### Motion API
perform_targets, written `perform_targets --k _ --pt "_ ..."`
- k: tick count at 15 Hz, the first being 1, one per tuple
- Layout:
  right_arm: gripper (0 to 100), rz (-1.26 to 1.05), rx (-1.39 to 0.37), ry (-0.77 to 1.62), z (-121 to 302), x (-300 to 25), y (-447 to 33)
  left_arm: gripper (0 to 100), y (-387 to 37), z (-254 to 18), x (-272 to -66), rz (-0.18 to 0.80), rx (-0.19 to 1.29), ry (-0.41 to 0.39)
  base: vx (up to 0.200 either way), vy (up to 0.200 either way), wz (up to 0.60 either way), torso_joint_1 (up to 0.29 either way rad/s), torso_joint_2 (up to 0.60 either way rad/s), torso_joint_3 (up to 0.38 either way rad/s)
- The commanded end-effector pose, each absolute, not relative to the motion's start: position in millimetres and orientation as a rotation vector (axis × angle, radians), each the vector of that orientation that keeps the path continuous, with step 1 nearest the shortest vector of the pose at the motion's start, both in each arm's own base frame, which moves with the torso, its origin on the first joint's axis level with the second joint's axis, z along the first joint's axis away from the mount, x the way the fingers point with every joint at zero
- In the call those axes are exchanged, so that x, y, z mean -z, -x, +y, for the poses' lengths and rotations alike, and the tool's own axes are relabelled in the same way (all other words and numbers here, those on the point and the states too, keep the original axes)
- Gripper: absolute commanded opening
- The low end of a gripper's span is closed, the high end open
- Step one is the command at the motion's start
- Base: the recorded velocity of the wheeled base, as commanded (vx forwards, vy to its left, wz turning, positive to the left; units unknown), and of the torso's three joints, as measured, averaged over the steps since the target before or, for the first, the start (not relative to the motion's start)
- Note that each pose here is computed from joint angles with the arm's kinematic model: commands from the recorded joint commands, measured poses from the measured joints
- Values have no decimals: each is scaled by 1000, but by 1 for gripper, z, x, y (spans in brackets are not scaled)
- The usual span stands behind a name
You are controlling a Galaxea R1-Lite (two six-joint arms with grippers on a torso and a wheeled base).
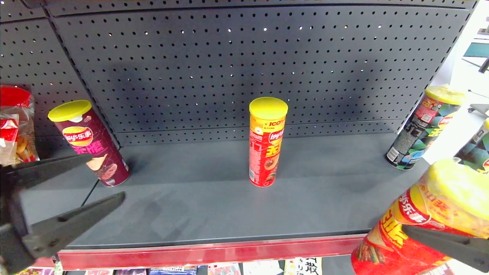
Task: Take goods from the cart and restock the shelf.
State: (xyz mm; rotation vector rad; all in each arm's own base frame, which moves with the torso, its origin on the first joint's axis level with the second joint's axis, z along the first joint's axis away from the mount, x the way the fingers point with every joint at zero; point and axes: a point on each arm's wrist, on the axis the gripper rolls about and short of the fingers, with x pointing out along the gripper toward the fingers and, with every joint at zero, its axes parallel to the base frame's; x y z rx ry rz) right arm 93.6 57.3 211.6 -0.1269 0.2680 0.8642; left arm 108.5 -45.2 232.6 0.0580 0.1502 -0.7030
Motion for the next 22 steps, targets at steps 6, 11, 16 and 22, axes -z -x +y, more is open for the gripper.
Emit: perform_targets --k 6,11,16,22 --pt "0 260 -830 119 54 -214 -95 100 -217 -141 -203 314 1000 -107 0 0 0 0 0 0" --pt "0 246 -825 99 52 -216 -90 100 -259 -175 -204 293 992 -132 0 0 0 0 0 0" --pt "0 245 -813 98 51 -216 -91 100 -280 -204 -207 265 1001 -135 0 0 0 0 0 0" --pt "0 248 -801 96 50 -216 -92 100 -294 -226 -211 230 999 -137 0 0 0 0 0 0"
